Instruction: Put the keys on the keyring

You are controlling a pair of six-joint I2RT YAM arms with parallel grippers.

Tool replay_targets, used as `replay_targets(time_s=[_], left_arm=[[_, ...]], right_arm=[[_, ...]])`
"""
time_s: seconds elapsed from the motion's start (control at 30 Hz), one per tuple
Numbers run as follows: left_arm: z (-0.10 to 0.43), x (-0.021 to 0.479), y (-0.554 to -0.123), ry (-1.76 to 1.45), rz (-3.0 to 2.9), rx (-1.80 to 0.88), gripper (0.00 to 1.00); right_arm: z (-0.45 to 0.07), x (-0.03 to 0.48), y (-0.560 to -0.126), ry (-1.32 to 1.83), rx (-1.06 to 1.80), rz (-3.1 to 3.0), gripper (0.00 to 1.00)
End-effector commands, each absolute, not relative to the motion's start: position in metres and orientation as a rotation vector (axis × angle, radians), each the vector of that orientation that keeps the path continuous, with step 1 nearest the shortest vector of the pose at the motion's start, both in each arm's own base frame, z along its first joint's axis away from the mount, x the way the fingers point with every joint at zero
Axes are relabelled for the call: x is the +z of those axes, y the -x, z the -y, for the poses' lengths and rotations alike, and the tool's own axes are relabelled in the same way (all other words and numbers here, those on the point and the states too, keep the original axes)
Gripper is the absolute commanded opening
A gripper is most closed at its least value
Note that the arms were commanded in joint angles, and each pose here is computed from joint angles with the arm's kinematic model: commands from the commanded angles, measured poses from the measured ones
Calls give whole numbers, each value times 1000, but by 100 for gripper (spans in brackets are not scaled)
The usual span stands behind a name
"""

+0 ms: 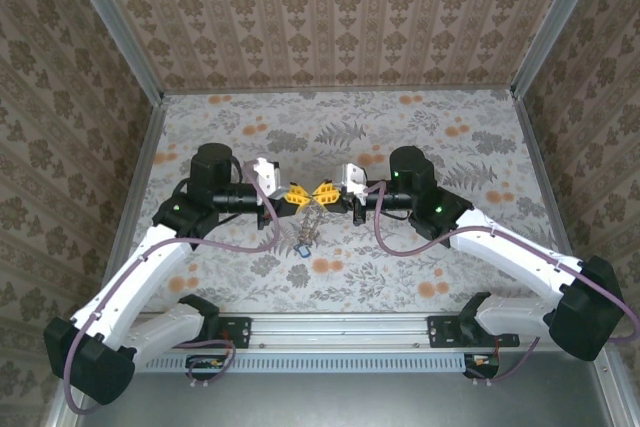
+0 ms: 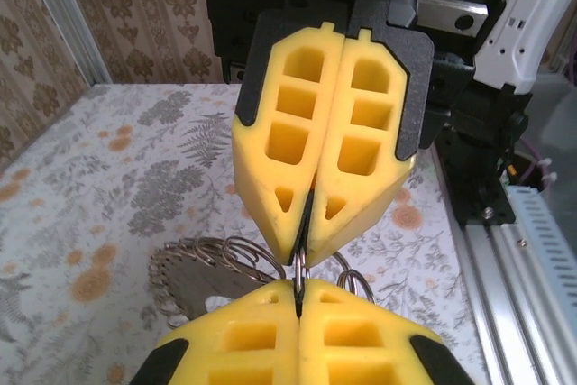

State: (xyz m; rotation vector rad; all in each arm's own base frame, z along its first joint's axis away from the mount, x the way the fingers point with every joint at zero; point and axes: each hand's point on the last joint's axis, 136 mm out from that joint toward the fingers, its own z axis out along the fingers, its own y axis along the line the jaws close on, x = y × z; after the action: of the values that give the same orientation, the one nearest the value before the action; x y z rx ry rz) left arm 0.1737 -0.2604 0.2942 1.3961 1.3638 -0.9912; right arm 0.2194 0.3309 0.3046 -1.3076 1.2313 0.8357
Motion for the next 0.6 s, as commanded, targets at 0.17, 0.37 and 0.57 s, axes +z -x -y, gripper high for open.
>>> replay_targets(time_s=[0.17,0.37,0.57], left_arm=[[257,303,-185,-1335,-1366,-899,0],[252,301,-175,-1406,-1319,-806,0],[250,296,-170,-1446,-1308,-734,0]], right_arm=[[-330,304,-207,1394,797,-1171,4],[-316,286,-204,1481,690,-1232,26],[-316,288,-210,1471,656,-1245,33]])
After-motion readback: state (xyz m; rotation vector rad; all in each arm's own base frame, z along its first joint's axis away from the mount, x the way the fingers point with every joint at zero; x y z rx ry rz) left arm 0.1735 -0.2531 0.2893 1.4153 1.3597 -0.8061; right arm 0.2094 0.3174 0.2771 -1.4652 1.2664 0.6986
